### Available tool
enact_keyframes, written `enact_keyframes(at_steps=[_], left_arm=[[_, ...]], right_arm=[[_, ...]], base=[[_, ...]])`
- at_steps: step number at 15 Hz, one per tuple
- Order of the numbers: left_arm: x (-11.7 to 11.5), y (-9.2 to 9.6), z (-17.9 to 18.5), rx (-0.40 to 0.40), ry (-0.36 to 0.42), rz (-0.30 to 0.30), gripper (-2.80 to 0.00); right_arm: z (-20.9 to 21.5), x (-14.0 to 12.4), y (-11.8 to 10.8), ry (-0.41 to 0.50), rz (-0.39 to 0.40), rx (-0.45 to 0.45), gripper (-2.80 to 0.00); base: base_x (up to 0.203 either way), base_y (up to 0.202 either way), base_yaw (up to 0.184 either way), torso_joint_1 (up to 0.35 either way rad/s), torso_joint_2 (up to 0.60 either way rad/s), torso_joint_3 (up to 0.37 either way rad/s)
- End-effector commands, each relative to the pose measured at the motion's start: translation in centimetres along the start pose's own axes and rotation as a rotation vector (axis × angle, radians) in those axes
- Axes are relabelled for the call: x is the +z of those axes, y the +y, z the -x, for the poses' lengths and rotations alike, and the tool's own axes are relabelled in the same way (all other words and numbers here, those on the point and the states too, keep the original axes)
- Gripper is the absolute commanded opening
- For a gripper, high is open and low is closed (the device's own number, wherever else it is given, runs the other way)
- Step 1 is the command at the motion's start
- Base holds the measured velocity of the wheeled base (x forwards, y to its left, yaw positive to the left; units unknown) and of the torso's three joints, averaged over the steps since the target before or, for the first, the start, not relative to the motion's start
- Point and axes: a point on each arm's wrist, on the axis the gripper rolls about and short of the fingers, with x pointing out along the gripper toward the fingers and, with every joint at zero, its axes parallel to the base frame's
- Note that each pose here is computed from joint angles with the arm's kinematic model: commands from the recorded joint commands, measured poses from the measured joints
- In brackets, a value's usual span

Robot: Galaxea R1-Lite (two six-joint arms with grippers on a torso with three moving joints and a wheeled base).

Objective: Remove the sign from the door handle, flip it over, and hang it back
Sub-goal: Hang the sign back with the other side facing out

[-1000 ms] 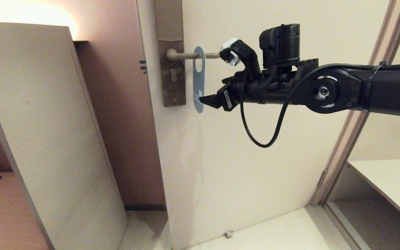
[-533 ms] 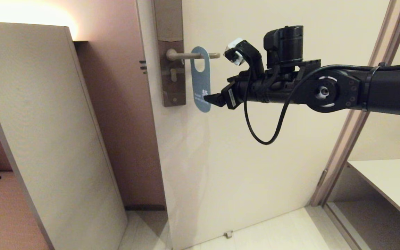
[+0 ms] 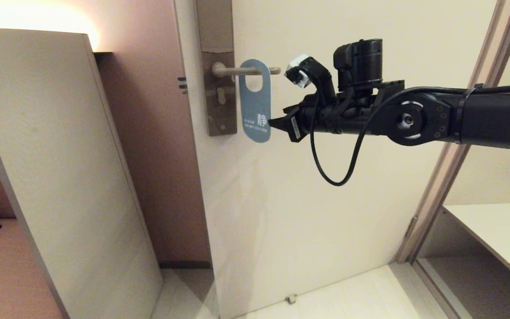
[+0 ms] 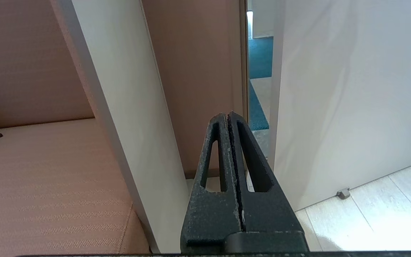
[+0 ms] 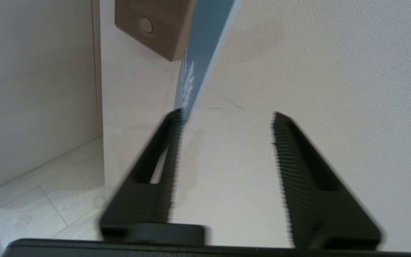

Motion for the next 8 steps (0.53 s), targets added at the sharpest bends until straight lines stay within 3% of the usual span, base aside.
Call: enact_keyframes(at_steps=[1, 8], left_arm=[[0.00, 0.00, 0.00, 0.000, 0.000, -0.001, -2.80], [0.00, 0.00, -0.01, 0.002, 0.001, -0.001, -2.80]], right_arm=[[-0.36, -0.32, 0.06, 0.008, 0.002, 0.004, -2.80], [-0.40, -0.39, 0.08, 0.010, 0.003, 0.004, -2.80]], base=[[0.000, 0.000, 0.000, 0.000, 0.00, 0.000], [0.000, 0.000, 0.000, 0.000, 0.00, 0.000]])
